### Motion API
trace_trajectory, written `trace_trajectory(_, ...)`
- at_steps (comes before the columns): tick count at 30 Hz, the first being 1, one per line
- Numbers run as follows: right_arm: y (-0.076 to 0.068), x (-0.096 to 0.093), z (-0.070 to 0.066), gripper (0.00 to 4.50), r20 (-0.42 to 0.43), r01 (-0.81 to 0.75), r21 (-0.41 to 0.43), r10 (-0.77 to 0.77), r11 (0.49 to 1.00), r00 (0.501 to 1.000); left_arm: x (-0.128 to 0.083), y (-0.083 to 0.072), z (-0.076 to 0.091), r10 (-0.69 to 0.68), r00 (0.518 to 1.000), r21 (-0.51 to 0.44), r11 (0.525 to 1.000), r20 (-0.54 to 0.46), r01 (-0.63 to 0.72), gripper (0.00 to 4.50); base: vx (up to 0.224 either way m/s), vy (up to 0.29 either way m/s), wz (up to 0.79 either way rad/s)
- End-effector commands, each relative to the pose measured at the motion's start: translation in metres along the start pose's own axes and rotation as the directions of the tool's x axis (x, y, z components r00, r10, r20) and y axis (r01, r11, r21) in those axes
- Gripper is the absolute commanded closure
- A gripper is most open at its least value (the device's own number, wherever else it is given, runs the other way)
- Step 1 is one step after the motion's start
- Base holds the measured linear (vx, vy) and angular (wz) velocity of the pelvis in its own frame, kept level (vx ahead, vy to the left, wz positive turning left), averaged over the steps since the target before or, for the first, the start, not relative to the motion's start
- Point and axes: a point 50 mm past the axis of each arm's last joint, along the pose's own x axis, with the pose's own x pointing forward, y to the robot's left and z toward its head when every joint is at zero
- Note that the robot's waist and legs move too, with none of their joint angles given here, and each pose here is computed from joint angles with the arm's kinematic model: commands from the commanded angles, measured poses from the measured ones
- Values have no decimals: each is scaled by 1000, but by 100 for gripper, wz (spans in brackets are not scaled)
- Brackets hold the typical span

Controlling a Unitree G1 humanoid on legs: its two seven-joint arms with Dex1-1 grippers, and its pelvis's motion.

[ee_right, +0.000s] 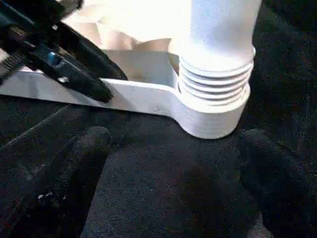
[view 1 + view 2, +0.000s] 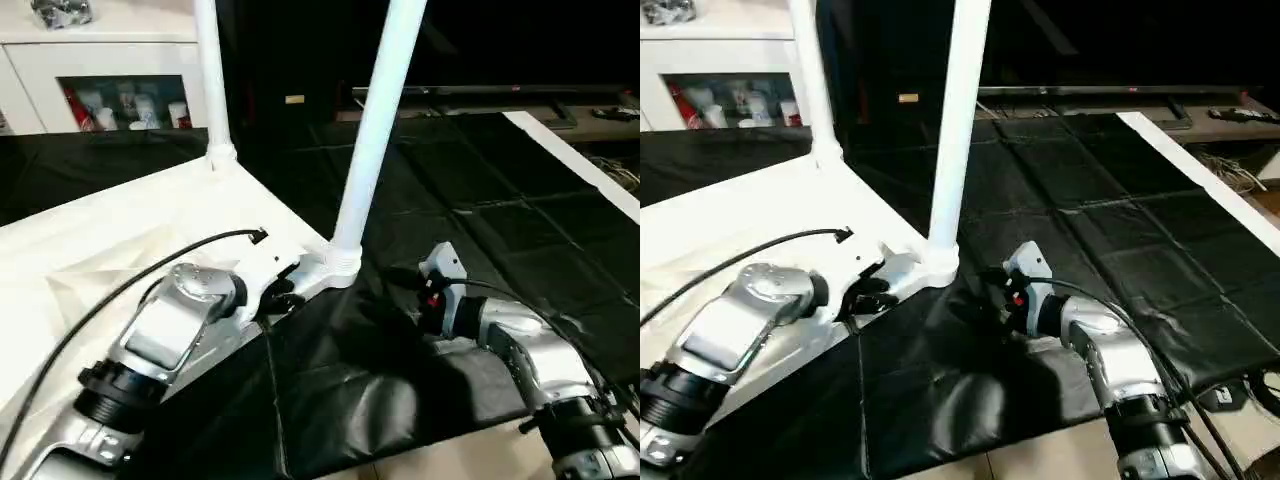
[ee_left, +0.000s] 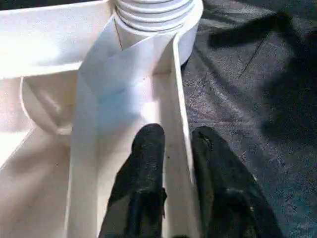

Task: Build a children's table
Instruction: Rotate leg to tighten

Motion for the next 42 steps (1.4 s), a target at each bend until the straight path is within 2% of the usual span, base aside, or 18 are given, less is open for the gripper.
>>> trace_trajectory(1, 0, -3, 2, 0, 0, 9, -5, -9, 1000, 1000, -1, 7, -3, 45, 999, 17, 999, -30, -44, 382, 0, 0, 0)
trace_trajectory(3, 1, -3, 3, 0, 3, 11, -6, -11, 1000, 1000, -1, 10, -4, 59, 997, 23, 998, -43, -58, 390, 0, 0, 0)
trace_trajectory(4, 2, -3, 3, 0, 4, 9, -6, -9, 1000, 1000, 0, 11, -4, 65, 997, 24, 998, -42, -64, 416, 0, 0, 0)
trace_trajectory(8, 3, -3, 4, 0, 3, 3, -5, -3, 1000, 1000, 0, 12, -3, 56, 998, 20, 998, -27, -56, 433, 0, 0, 0)
trace_trajectory(14, 2, -1, 6, 0, 17, 7, -10, -6, 1000, 1000, 0, 7, -7, -56, 998, 69, 996, 14, 55, 442, 0, 0, 0)
trace_trajectory(17, -2, 0, 11, 0, 39, 17, -14, -16, 1000, 999, -3, 2, -12, -213, 975, 191, 961, 55, 200, 442, 0, 0, 0)
trace_trajectory(20, -3, -1, 12, 0, 40, 14, -18, -13, 1000, 999, -4, 2, -18, -255, 966, 199, 949, 37, 243, 442, 0, 0, 0)
trace_trajectory(22, -2, -3, 14, 0, 41, -35, -37, 36, 999, 998, -7, 3, -27, -321, 947, 272, 910, -11, 312, 442, 0, 0, 0)
trace_trajectory(30, 6, -2, 20, 0, 39, -208, -62, 210, 976, 977, -12, 6, -30, -449, 893, 311, 846, -25, 434, 442, 0, 0, 0)
trace_trajectory(31, 9, 2, 17, 0, -23, -289, -110, 288, 951, 957, -13, 7, -30, -498, 866, 341, 807, -44, 481, 442, 0, 0, 0)
trace_trajectory(38, 6, 12, 14, 0, -64, -316, -149, 310, 937, 949, -16, 3, -26, -570, 819, 374, 747, -64, 549, 442, 0, 0, 0)
trace_trajectory(42, 8, 16, 16, 48, -79, -370, -166, 361, 914, 929, -17, 3, -25, -591, 803, 394, 722, -74, 568, 450, 0, 0, 0)
